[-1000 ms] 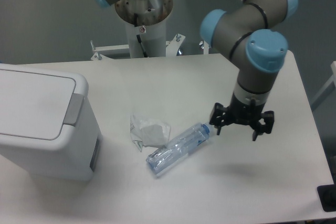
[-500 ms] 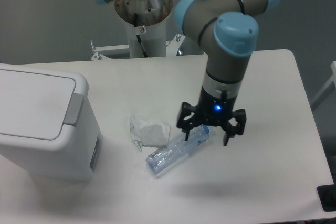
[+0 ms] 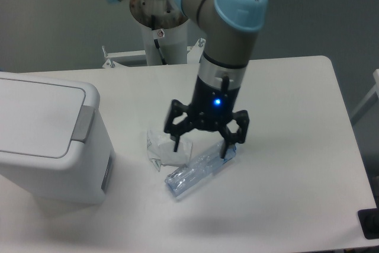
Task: Open the trash can
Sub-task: 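Move the open gripper over the tissue toward the white trash bin, then lower the gripper fingers onto the lid edge of the trash bin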
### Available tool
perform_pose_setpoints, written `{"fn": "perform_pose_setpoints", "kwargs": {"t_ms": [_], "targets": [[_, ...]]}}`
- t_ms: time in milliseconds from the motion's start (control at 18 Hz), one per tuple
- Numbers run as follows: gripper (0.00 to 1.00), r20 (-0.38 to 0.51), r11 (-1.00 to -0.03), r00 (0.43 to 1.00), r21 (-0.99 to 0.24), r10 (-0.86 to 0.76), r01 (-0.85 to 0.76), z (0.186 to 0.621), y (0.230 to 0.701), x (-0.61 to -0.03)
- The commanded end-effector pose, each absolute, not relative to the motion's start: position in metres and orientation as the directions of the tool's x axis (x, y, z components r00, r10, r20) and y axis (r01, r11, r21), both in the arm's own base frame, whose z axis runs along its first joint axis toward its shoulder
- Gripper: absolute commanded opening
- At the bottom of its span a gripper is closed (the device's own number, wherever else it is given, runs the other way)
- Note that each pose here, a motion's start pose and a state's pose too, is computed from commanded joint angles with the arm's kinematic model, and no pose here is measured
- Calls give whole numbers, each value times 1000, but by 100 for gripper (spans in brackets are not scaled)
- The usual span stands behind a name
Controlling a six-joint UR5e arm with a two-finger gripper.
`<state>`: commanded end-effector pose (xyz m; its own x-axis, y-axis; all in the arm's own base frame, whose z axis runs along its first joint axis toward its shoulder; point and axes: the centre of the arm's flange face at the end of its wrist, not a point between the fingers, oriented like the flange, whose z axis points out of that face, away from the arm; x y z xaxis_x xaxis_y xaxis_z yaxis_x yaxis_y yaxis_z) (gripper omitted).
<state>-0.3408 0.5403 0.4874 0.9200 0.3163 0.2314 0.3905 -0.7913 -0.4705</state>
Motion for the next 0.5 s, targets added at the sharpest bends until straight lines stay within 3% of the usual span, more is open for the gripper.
{"fn": "perform_pose_setpoints", "kwargs": {"t_ms": [500], "targets": [[100, 265, -806, 920, -451, 289, 384, 493, 559, -268]]}}
